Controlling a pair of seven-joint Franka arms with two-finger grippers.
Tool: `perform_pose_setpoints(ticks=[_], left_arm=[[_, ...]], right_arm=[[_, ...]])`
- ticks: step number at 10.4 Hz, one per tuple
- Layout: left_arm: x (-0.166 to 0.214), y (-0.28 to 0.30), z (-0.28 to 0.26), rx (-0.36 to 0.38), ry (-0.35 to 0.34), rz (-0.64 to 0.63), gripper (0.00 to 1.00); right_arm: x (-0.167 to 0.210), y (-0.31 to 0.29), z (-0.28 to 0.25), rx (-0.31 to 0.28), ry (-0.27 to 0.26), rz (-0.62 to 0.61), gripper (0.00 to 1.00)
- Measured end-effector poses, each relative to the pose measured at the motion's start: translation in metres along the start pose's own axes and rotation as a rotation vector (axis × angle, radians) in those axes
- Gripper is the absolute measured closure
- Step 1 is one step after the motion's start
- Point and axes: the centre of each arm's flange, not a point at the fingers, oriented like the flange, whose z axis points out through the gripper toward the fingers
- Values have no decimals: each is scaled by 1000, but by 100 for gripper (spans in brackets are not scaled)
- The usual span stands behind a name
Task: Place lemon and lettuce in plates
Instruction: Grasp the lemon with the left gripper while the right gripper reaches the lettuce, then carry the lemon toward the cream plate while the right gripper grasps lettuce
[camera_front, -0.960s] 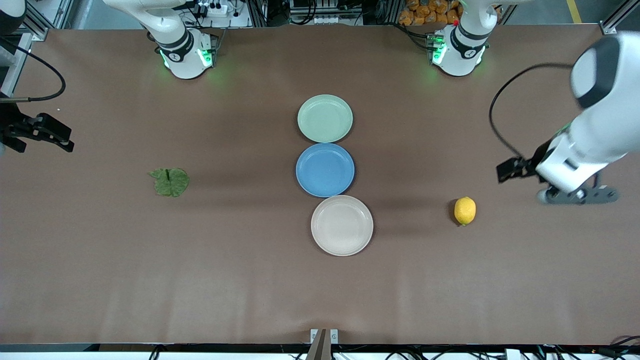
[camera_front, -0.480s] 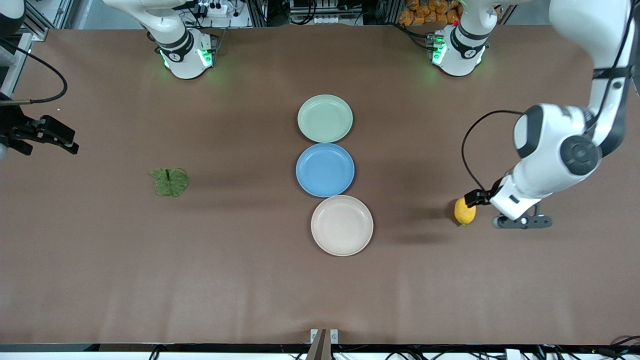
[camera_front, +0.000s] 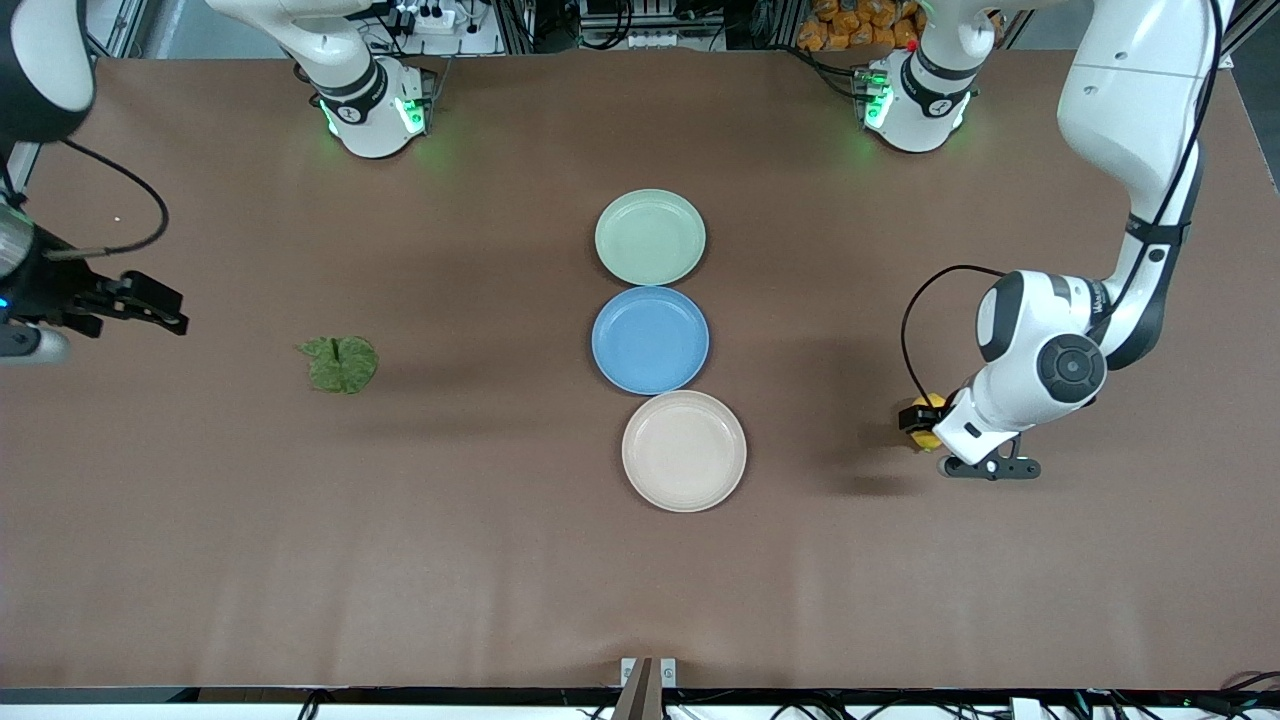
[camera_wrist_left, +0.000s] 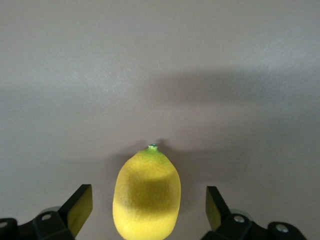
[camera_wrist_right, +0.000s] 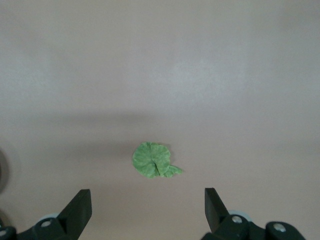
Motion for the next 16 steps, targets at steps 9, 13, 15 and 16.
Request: perform_pose_setpoints(ticks=[9,13,15,16], left_arm=[[-13,-1,33,2,-62,-2,23],[-3,-6,3,0,-6,-18,35],[1,31,-45,0,39,-14,35],[-1,69,-75,1,58,-19,35]], right_arm=[[-60,3,245,1,-26,8,0],[-84,1,293,1,-55,8,0],[-92,1,331,-5,-21,6,0],[-95,0,347,-8,-18,5,0]])
